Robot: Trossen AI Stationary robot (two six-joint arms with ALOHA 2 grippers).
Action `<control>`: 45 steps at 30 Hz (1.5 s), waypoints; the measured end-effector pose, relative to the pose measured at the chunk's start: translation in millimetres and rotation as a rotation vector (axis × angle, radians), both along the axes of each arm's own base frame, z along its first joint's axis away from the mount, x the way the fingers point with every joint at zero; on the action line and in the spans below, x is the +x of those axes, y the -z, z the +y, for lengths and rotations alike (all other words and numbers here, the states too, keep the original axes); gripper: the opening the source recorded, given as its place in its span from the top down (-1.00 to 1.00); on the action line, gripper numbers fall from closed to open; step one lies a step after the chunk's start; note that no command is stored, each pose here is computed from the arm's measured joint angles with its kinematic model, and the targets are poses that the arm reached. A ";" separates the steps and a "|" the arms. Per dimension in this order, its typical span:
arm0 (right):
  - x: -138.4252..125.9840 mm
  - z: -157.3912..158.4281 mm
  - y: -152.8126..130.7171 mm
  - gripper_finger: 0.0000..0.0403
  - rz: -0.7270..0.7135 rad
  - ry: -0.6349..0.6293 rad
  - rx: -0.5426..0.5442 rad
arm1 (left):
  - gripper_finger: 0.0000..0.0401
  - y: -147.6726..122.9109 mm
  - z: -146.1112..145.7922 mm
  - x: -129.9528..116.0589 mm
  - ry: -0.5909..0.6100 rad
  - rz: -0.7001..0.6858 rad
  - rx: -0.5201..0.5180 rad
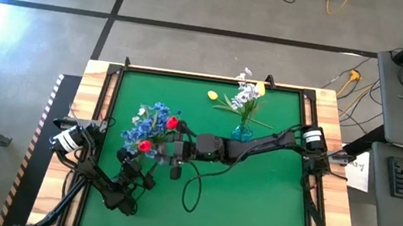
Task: Sort flowers into vase by color
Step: Put the red tulip into the violet vase
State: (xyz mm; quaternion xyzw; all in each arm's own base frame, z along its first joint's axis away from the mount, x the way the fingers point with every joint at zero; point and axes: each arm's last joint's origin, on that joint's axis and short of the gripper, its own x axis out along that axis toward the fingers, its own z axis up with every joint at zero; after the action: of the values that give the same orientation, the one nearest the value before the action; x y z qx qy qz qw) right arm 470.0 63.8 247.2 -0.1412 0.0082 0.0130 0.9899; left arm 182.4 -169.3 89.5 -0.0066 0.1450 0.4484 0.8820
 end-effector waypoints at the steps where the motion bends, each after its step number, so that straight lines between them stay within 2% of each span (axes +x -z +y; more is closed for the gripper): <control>1: 0.0 -0.2 -0.5 0.15 -0.005 0.008 0.000 | -0.58 0.0 0.0 0.0 0.000 0.000 0.000; 8: 4.4 0.1 -7.9 0.31 -0.028 0.013 -0.023 | -0.58 0.1 -0.1 0.0 -0.001 -0.001 -0.002; 19: 10.4 0.7 1.9 0.52 -0.007 0.013 -0.033 | -0.58 0.5 -0.3 0.1 -0.005 0.001 -0.009; 26: 12.6 -0.7 -2.8 0.92 0.004 0.017 -0.055 | -0.58 0.8 -0.3 0.0 -0.009 0.005 -0.012; 45: 14.4 -14.6 1.5 0.94 0.063 0.049 0.050 | -0.58 1.0 -0.3 0.0 -0.012 0.011 -0.015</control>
State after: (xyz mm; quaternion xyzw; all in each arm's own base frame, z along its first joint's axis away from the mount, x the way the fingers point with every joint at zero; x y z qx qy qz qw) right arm 484.4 49.2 245.8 -0.1158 0.0425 -0.0064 0.9923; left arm 182.4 -169.6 88.5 -0.0117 0.1530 0.4527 0.8784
